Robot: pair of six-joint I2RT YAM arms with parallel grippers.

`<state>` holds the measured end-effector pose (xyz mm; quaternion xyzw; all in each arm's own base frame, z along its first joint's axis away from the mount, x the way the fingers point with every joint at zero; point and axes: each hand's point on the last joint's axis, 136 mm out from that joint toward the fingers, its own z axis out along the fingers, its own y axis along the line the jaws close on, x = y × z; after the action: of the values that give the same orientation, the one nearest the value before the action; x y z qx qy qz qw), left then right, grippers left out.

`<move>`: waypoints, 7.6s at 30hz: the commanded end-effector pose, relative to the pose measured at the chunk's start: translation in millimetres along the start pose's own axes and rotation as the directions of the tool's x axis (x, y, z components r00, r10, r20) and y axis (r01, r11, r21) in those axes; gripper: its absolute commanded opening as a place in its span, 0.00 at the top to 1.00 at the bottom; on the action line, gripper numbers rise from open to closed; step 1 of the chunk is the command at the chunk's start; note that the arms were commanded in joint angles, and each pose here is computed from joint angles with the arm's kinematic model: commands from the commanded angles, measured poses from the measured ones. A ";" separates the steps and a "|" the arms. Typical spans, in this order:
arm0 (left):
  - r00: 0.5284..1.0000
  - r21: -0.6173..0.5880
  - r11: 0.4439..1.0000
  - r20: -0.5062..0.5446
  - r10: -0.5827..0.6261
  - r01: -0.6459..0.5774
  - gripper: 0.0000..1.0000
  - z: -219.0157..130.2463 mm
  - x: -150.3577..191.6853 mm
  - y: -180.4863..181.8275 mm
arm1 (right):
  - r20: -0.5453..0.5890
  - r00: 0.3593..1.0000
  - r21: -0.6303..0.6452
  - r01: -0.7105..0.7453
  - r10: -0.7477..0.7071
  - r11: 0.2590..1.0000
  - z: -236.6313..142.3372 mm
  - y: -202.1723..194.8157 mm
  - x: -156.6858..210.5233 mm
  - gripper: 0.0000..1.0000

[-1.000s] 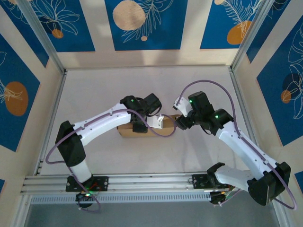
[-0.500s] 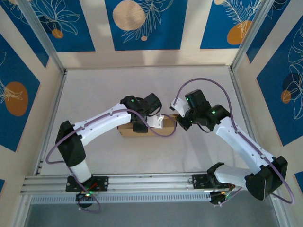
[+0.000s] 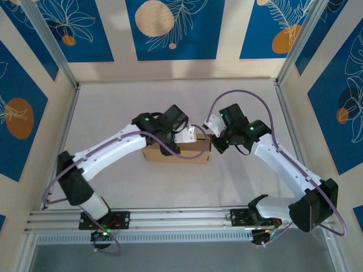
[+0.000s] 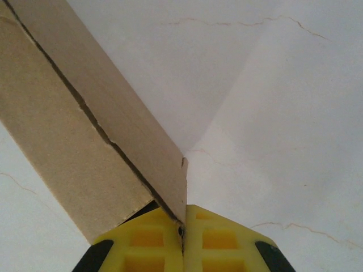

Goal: Fold the paper box

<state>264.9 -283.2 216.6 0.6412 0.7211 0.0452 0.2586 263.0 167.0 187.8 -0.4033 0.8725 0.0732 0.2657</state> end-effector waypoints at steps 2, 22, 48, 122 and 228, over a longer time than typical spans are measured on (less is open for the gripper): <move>0.962 -0.056 0.973 0.171 -0.212 0.225 0.25 -50.0 0.9 24.7 | 0.049 0.999 0.027 -0.001 0.000 1.000 -9.3 -7.4 -17.3 1.00; 0.550 -0.054 0.558 0.272 -0.790 0.828 0.33 -39.7 126.8 66.0 | 0.034 0.999 0.023 -0.004 0.004 1.000 -5.3 -10.0 -20.4 1.00; 0.608 0.070 0.662 0.333 -0.721 0.746 0.38 -40.6 126.9 42.0 | 0.028 0.999 0.005 -0.033 0.033 0.999 0.1 -13.5 -21.7 1.00; 0.330 0.295 0.424 0.319 -0.888 0.856 1.00 -19.2 97.3 30.5 | -0.018 0.693 -0.084 -0.719 0.721 0.690 7.9 -1.3 -53.1 1.00; 0.450 0.200 0.561 0.413 -0.791 0.803 1.00 -19.4 84.9 9.1 | 0.105 0.814 -0.205 0.580 -0.571 0.788 37.8 99.1 -27.2 0.42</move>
<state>256.7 -189.2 192.7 0.2092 0.8666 -0.2166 0.3979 215.2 274.1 175.7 -0.6746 0.6802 0.1288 0.2563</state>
